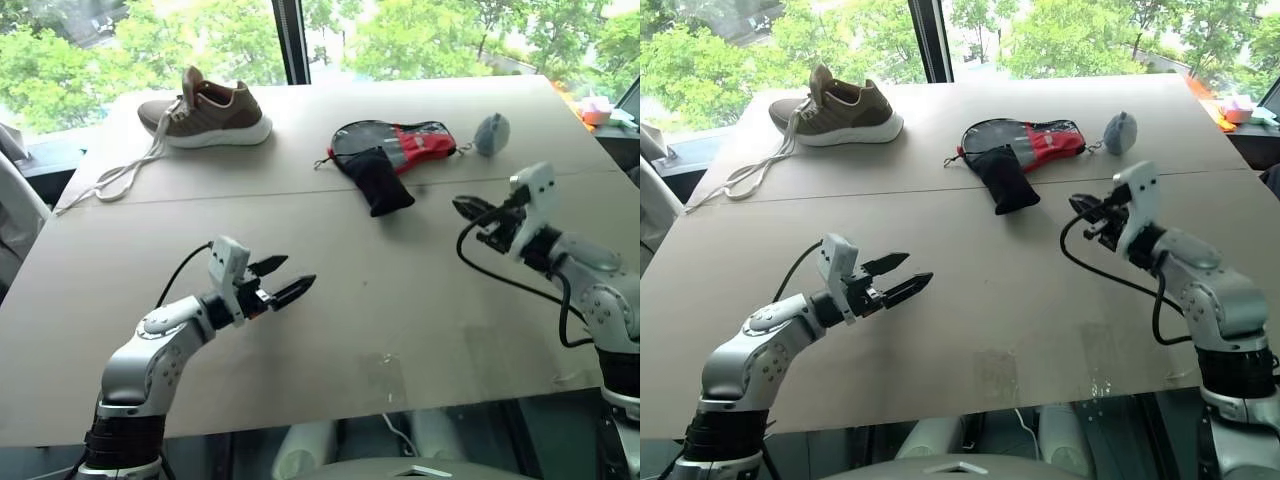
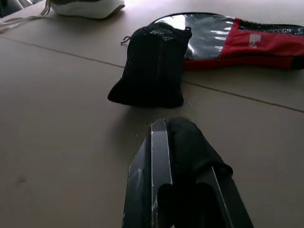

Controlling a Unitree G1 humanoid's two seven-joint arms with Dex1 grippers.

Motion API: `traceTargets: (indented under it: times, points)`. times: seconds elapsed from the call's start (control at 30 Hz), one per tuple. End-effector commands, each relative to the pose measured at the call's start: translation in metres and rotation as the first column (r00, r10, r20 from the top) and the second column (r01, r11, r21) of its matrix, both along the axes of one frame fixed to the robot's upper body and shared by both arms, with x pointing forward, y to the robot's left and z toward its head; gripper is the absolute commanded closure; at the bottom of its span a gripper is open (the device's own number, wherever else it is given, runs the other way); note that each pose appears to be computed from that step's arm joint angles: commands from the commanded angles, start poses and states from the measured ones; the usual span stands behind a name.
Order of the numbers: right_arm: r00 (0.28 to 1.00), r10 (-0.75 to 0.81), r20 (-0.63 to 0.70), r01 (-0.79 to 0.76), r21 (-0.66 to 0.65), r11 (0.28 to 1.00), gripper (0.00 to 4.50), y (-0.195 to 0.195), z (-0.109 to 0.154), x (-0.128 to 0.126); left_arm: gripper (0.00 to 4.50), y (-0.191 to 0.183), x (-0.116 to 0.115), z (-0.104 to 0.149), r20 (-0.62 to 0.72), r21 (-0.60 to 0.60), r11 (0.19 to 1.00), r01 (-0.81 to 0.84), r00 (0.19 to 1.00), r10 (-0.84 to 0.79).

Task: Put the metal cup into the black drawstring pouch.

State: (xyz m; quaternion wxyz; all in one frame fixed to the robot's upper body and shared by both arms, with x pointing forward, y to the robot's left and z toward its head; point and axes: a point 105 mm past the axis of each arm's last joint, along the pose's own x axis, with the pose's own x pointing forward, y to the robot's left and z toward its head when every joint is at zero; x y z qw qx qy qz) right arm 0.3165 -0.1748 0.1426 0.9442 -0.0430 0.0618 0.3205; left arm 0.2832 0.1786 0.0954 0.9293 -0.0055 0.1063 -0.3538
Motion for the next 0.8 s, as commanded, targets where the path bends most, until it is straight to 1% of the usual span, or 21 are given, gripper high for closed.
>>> traceTargets:
  times: [0.03,0.1,0.2,0.3,0.33,0.4,0.47,0.57,0.6,0.63,0.67,0.7,0.73,0.8]
  points:
    - [0.996,0.005,0.091,0.007,-0.125,0.992,4.5,-0.022,-0.004,-0.011,0.04,0.002,-0.003,0.002,0.063,0.046,0.999,0.01,0.998,-0.013]
    - [0.997,0.005,0.072,0.008,-0.183,0.983,4.5,-0.029,-0.017,-0.014,0.04,0.001,-0.001,0.003,0.076,0.034,0.999,0.008,0.997,-0.011]
    - [0.995,-0.029,0.091,0.043,-0.154,0.987,4.5,-0.03,-0.014,-0.007,0.04,-0.001,0.004,0.006,0.103,0.039,0.999,0.004,0.995,-0.008]
    - [0.995,-0.012,0.099,0.02,-0.083,0.996,4.5,-0.003,0.002,0.012,0.04,-0.005,0.012,0.018,0.139,-0.036,0.999,0.001,0.99,0.004]
    - [0.996,0.001,0.088,0.007,-0.085,0.996,4.5,0.005,0.003,0.016,0.04,-0.006,0.015,0.021,0.149,-0.052,0.999,-0.001,0.989,0.009]
    - [0.995,0.023,0.102,-0.012,-0.107,0.994,4.5,0.02,0.008,0.027,0.04,-0.004,0.021,0.026,0.164,-0.072,0.997,-0.019,0.986,0.031]
    - [0.993,0.028,0.116,-0.016,-0.102,0.995,4.5,0.036,0.016,0.04,0.04,-0.002,0.026,0.031,0.175,-0.098,0.995,-0.036,0.983,0.053]
    - [0.989,0.003,0.15,0.019,-0.142,0.99,3.64,0.056,0.024,0.063,0.0,-0.003,0.03,0.036,0.184,-0.126,0.991,-0.042,0.981,0.065]
    - [0.985,-0.002,0.172,0.031,-0.163,0.986,3.12,0.063,0.026,0.069,0.0,-0.004,0.03,0.037,0.186,-0.133,0.99,-0.043,0.98,0.067]
    - [0.983,0.006,0.182,0.028,-0.182,0.983,3.3,0.075,0.026,0.073,0.0,-0.005,0.031,0.038,0.186,-0.136,0.99,-0.041,0.98,0.067]
    - [0.982,0.013,0.187,0.023,-0.192,0.981,3.39,0.085,0.025,0.076,0.0,-0.006,0.031,0.038,0.186,-0.138,0.99,-0.041,0.98,0.067]
    - [0.982,0.019,0.189,0.02,-0.198,0.98,3.61,0.091,0.024,0.078,0.0,-0.006,0.031,0.038,0.186,-0.139,0.989,-0.041,0.98,0.067]
    - [0.982,0.033,0.188,0.006,-0.2,0.98,4.06,0.101,0.022,0.079,0.0,-0.006,0.031,0.038,0.185,-0.141,0.989,-0.042,0.98,0.068]
    - [0.981,0.056,0.188,-0.015,-0.212,0.977,4.06,0.116,0.02,0.08,0.0,-0.007,0.031,0.037,0.184,-0.142,0.989,-0.043,0.981,0.069]
